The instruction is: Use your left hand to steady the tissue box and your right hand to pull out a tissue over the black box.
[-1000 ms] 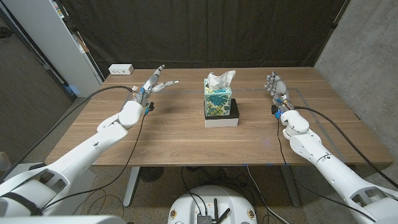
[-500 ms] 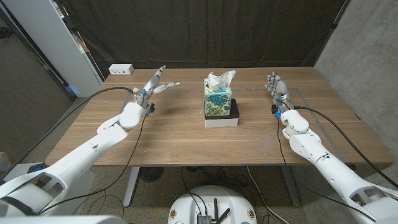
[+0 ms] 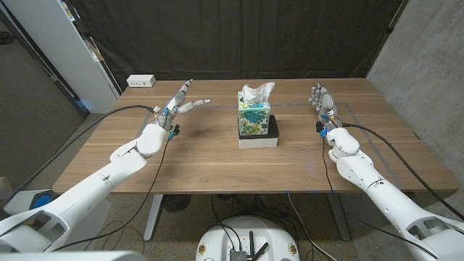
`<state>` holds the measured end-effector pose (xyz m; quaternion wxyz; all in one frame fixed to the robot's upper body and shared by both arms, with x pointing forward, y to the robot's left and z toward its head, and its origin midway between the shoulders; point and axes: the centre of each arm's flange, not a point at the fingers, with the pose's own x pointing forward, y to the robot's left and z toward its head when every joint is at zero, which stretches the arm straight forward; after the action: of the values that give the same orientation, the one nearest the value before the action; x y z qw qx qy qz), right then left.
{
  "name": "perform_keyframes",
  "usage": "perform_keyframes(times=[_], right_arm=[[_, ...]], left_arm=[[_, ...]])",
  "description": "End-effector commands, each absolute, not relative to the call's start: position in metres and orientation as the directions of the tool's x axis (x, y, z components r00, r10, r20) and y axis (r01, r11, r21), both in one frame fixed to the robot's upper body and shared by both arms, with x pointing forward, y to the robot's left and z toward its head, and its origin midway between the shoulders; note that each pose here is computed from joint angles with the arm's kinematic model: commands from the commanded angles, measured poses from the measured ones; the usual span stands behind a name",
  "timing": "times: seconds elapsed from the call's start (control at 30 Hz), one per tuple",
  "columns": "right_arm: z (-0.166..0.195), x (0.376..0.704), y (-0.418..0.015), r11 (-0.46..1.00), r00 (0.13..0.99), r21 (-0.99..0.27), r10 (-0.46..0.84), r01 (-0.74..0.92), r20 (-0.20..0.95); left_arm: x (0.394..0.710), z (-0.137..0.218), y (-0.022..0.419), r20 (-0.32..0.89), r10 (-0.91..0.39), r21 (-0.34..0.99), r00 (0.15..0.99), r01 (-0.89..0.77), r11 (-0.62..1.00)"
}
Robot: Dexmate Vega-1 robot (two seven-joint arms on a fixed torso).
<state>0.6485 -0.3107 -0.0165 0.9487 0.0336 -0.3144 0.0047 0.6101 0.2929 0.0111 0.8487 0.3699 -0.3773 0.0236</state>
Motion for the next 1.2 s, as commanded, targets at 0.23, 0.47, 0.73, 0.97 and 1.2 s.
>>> perform_keyframes(times=[0.23,0.47,0.73,0.97,1.2], right_arm=[[-0.016,0.65,-0.308,0.998,0.801,0.062,-0.015,-0.027,0.598],[-0.016,0.651,-0.306,0.998,0.802,0.064,-0.016,-0.028,0.598],[-0.016,0.651,-0.305,0.998,0.801,0.063,-0.017,-0.027,0.598],[-0.016,0.65,-0.304,0.998,0.801,0.061,-0.017,-0.025,0.598],[-0.016,0.649,-0.301,0.998,0.802,0.059,-0.013,-0.028,0.598]], left_arm=[[0.589,0.0,0.286,0.657,-0.269,0.623,0.704,-0.307,0.719],[0.582,-0.004,0.287,0.653,-0.268,0.622,0.708,-0.3,0.723],[0.574,-0.01,0.286,0.641,-0.279,0.633,0.715,-0.286,0.719],[0.566,-0.016,0.286,0.639,-0.284,0.635,0.715,-0.282,0.719],[0.561,-0.021,0.284,0.63,-0.303,0.646,0.715,-0.266,0.716]])
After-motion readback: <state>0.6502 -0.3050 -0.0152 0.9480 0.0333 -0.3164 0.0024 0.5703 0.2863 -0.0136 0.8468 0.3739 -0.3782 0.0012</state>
